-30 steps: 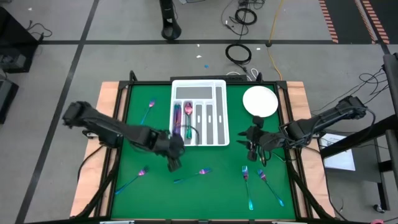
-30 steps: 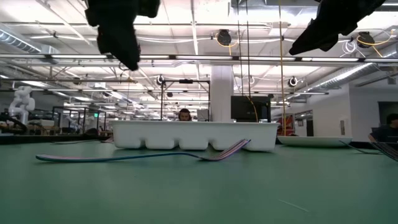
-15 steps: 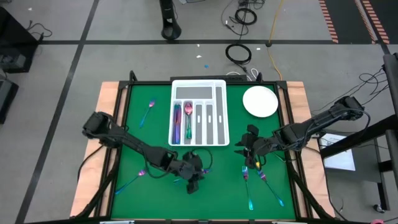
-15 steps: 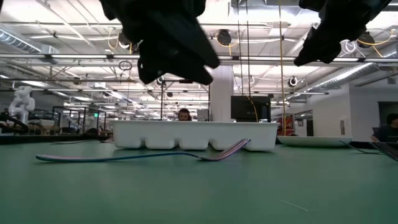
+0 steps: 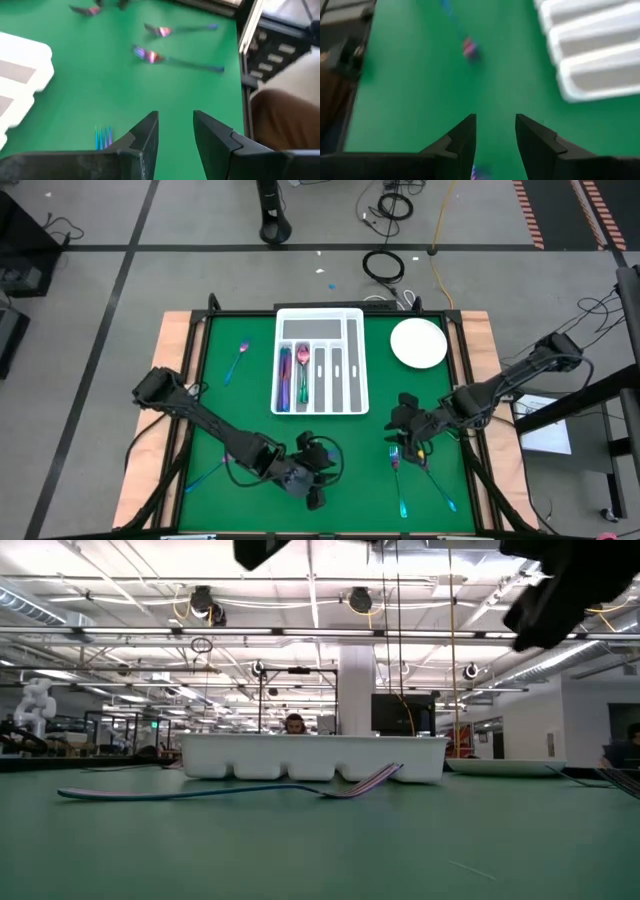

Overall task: Sort silverware
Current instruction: Put the blue fork into the silverware tray

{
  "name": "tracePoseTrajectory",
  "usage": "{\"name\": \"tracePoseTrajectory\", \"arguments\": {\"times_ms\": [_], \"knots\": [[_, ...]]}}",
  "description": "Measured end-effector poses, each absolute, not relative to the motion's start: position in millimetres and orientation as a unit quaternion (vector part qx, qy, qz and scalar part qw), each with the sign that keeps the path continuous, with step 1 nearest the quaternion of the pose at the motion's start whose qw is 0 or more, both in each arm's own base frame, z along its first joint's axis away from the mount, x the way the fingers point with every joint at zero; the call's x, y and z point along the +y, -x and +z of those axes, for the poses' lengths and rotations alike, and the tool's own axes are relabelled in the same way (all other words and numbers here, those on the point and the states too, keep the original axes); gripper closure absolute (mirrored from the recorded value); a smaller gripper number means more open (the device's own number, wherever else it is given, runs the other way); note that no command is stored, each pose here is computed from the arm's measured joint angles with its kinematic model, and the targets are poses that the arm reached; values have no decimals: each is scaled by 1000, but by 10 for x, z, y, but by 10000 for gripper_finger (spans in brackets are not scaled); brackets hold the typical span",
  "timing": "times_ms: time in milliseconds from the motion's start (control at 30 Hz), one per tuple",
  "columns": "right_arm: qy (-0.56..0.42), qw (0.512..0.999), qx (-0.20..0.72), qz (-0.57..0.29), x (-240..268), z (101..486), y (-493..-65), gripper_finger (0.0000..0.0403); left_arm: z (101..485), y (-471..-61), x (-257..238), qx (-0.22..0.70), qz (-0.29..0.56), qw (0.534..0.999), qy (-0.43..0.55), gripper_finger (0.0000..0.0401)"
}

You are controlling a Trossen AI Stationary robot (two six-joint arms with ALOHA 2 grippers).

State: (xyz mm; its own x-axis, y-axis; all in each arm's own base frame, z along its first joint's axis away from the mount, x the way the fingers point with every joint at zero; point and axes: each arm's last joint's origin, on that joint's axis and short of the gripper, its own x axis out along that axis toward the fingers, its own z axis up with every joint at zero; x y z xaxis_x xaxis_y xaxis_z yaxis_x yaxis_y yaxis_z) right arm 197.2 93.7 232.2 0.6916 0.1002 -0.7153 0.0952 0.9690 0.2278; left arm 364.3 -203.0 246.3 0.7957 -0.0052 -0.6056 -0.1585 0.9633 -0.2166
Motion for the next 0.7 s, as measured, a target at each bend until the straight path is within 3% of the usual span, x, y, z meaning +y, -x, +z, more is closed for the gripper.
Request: {"name": "tracePoseTrajectory", "arguments": {"times_ms": [167, 467, 700], "knots": [[-171, 865, 471, -16, 988, 2238, -1791, 277, 2334, -3748, -2081, 340, 54, 934, 100, 278], [-157, 755, 555, -313, 747, 2031, -1425, 277, 1901, -4002, -1880, 397, 74, 904, 142, 278], [-134, 729, 583, -332, 723, 1890, -1383, 277, 1840, -4072, -1892, 393, 47, 904, 161, 278]]}}
